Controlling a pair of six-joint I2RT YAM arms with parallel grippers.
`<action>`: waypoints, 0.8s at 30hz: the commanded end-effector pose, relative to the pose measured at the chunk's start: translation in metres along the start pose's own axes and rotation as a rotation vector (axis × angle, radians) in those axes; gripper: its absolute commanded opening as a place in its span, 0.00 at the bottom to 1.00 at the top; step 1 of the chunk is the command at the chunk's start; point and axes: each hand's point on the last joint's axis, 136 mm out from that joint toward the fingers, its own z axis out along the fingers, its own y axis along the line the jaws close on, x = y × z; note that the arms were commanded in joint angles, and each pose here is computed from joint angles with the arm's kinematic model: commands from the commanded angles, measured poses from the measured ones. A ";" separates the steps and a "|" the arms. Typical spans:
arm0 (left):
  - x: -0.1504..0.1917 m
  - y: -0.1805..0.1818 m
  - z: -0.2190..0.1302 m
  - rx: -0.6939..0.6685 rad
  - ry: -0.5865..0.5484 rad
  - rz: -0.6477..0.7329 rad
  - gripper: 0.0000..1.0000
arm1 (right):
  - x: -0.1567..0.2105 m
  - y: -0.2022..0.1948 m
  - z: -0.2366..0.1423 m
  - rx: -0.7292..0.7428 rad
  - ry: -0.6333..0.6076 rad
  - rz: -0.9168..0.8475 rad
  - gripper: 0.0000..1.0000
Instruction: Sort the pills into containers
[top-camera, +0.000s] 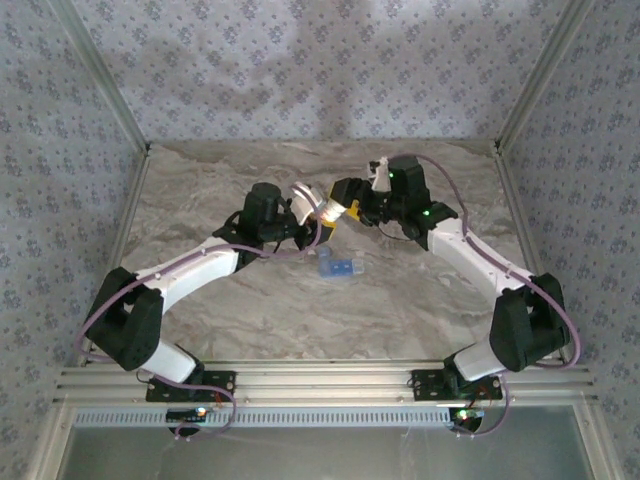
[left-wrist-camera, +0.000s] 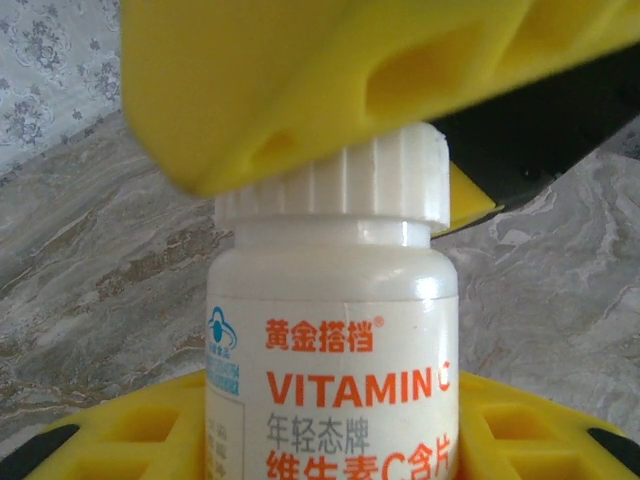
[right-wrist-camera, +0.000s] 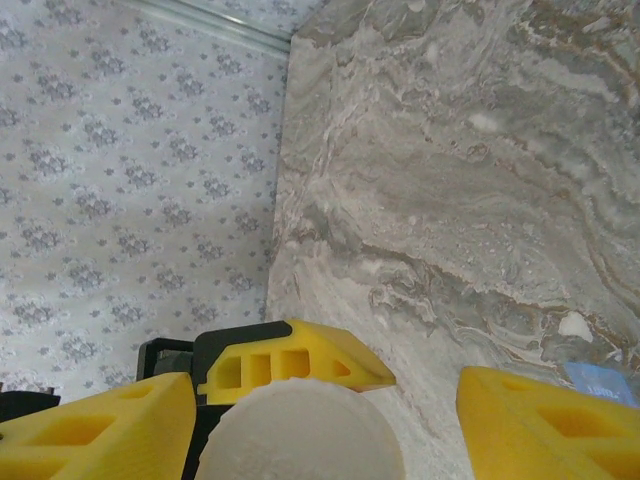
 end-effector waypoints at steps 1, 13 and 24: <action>-0.016 -0.003 0.000 0.009 -0.030 0.039 0.00 | -0.004 0.010 0.002 -0.023 -0.012 -0.022 0.65; -0.021 -0.005 -0.001 0.020 -0.051 0.028 0.00 | -0.002 0.012 -0.002 -0.021 -0.014 -0.081 0.44; -0.047 -0.018 -0.015 0.122 -0.165 -0.074 0.00 | 0.007 0.041 -0.023 -0.279 -0.061 -0.414 0.42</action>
